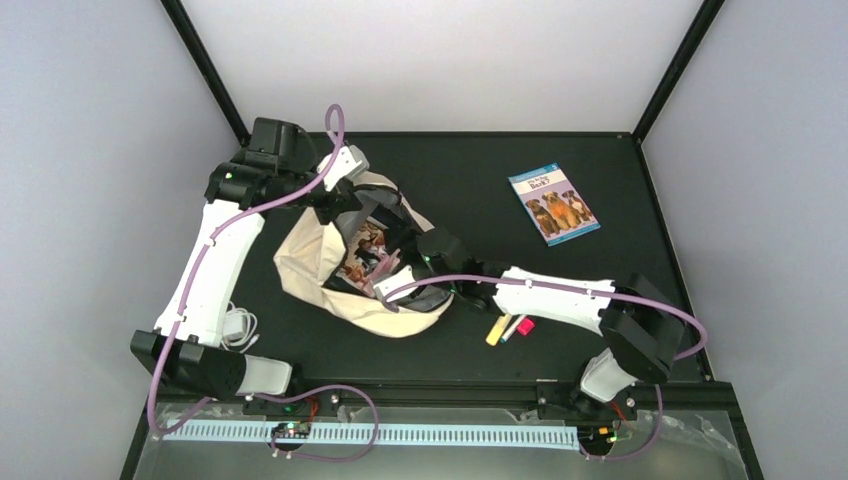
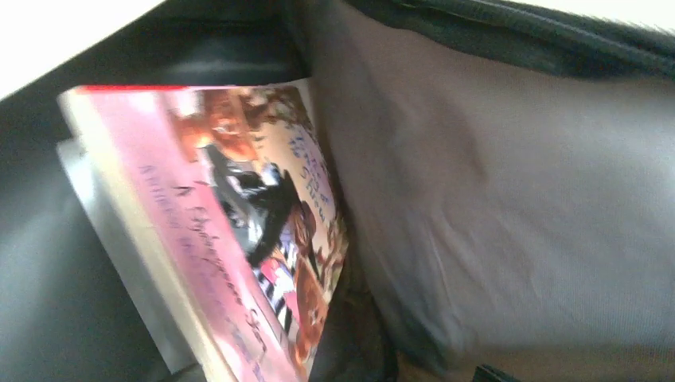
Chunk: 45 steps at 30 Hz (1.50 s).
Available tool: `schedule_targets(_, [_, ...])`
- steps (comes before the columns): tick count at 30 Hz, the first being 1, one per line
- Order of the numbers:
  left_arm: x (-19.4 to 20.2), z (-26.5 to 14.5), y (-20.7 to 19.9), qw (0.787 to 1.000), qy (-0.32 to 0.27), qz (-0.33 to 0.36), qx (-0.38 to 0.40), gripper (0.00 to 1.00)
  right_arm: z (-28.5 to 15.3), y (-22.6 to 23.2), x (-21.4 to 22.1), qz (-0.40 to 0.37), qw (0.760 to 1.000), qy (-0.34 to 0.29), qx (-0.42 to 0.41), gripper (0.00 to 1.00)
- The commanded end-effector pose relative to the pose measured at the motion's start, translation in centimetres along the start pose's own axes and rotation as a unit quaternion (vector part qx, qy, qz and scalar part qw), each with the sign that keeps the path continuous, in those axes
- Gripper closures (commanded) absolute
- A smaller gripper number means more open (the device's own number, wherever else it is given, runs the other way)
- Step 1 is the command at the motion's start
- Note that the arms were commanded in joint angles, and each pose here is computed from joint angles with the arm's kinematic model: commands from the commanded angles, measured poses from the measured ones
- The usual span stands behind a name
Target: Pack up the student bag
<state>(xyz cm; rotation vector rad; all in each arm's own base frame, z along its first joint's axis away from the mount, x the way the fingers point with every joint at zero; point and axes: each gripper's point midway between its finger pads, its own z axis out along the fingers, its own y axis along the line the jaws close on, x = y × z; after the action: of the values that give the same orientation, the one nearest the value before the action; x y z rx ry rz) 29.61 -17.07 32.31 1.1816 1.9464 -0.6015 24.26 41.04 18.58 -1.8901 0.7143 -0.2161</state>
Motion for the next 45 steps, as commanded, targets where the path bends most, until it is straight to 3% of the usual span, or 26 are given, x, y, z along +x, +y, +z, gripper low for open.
schedule_targets(1, [-3.3,-1.5,0.9,0.998,-0.048,0.012,-0.038,0.99,-1.6,-5.9,-0.7,0.075,0.992,-0.009,0.102,0.07])
schedule_targets(5, [-2.9,-1.3,2.5,0.997,-0.038,-0.005,-0.072,0.99,-5.8,-7.0,-0.6,0.198,0.974,-0.042,0.100,0.00])
schedule_targets(9, [-2.7,-1.1,3.9,0.995,-0.031,-0.023,-0.092,0.98,-11.2,-8.1,1.7,0.356,0.926,-0.071,0.099,0.00])
schedule_targets(12, [-2.4,-1.0,4.2,0.995,-0.025,-0.026,-0.096,0.98,-14.6,-9.6,8.8,0.509,0.847,0.001,0.157,0.00])
schedule_targets(15, [-2.2,-1.0,4.1,0.995,-0.024,-0.025,-0.097,0.98,-18.1,-8.3,20.0,0.645,0.721,0.137,0.212,0.00])
schedule_targets(17, [-2.3,-1.0,3.9,0.995,-0.028,-0.023,-0.096,0.98,-19.7,-5.2,26.1,0.673,0.656,0.257,0.227,0.01])
schedule_targets(20, [-2.2,-1.0,3.9,0.995,-0.030,-0.022,-0.097,0.99,-21.0,-0.8,30.9,0.655,0.599,0.417,0.196,0.01])
schedule_targets(24, [-2.1,-1.0,3.8,0.994,-0.032,-0.023,-0.098,0.98,-20.8,2.9,34.6,0.596,0.574,0.535,0.169,0.01])
schedule_targets(28, [-2.0,-0.7,3.8,0.995,-0.033,-0.025,-0.093,0.98,-18.2,7.1,36.3,0.574,0.559,0.592,0.094,0.12])
schedule_targets(32, [-1.9,-0.3,4.1,0.995,-0.027,-0.028,-0.091,0.98,-16.4,9.4,37.1,0.517,0.566,0.640,0.058,0.17])
schedule_targets(39, [-1.4,0.2,4.4,0.995,-0.019,-0.031,-0.088,0.98,-13.9,12.9,37.1,0.488,0.586,0.647,0.000,0.22])
schedule_targets(45, [-1.4,0.3,4.6,0.996,-0.018,-0.031,-0.087,0.98,-13.6,16.3,37.7,0.453,0.580,0.676,-0.035,0.22])
